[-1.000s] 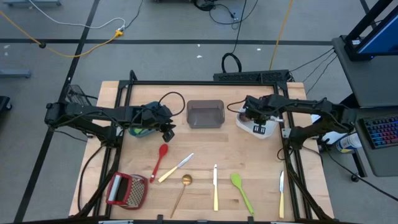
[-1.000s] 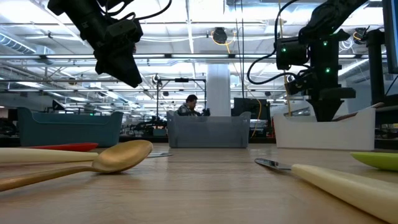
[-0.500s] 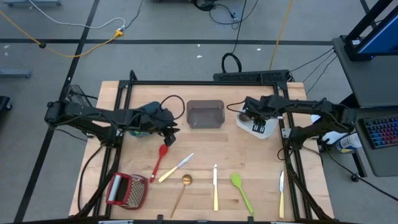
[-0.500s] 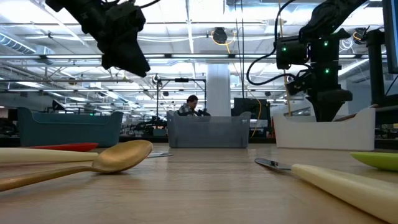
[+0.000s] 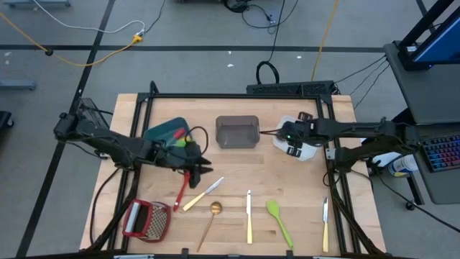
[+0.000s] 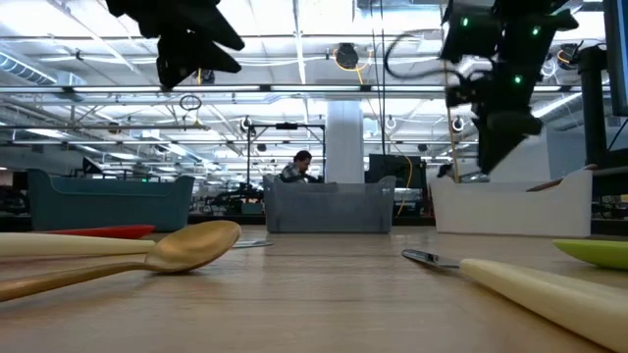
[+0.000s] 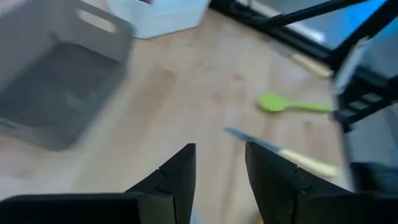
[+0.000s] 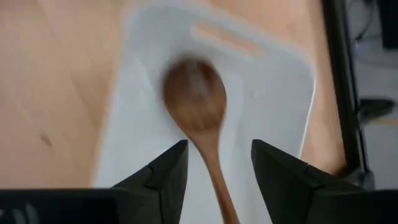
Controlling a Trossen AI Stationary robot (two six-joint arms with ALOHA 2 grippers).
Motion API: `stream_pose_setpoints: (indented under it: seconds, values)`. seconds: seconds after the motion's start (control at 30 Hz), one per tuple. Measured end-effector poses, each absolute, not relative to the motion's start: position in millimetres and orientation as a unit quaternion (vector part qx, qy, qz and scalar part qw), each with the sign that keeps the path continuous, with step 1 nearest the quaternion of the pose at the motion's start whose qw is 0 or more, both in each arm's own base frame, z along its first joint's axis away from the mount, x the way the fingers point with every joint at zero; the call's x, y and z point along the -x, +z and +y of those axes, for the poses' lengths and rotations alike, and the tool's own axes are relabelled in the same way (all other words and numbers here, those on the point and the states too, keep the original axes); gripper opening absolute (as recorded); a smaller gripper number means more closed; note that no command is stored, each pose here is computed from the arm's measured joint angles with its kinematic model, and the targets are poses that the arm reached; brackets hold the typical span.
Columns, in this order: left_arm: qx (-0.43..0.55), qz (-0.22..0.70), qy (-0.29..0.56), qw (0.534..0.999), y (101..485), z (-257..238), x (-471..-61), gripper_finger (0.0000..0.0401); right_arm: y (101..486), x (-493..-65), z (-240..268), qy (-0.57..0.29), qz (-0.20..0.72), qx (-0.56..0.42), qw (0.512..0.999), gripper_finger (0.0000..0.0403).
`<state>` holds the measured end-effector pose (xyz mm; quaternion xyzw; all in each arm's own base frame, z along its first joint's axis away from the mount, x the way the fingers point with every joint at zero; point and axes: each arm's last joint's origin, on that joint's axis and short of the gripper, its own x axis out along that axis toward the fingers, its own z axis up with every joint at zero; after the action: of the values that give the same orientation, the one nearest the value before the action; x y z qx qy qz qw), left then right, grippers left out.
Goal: Pick & Place Kitchen Items
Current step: Put the red serving spoon into the white bin
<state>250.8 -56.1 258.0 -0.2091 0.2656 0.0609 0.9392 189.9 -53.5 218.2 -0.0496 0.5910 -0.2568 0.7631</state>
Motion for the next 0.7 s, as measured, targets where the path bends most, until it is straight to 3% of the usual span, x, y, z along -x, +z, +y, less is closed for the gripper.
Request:
stream_pose_setpoints:
  seconds: [0.33,0.47,0.7]
  values:
    - [0.226,0.319,0.05,0.919,242,-102,-285,0.0143,248,-231,-24,-0.131,0.359,0.018,0.924,0.0169]
    - [0.209,0.392,0.082,0.892,243,-115,-298,0.0143,249,-243,-13,-0.059,0.305,0.037,0.95,0.0169]
    - [0.236,0.507,0.228,0.797,233,-113,-294,0.0143,243,-250,0,-0.031,0.254,0.045,0.966,0.0169]
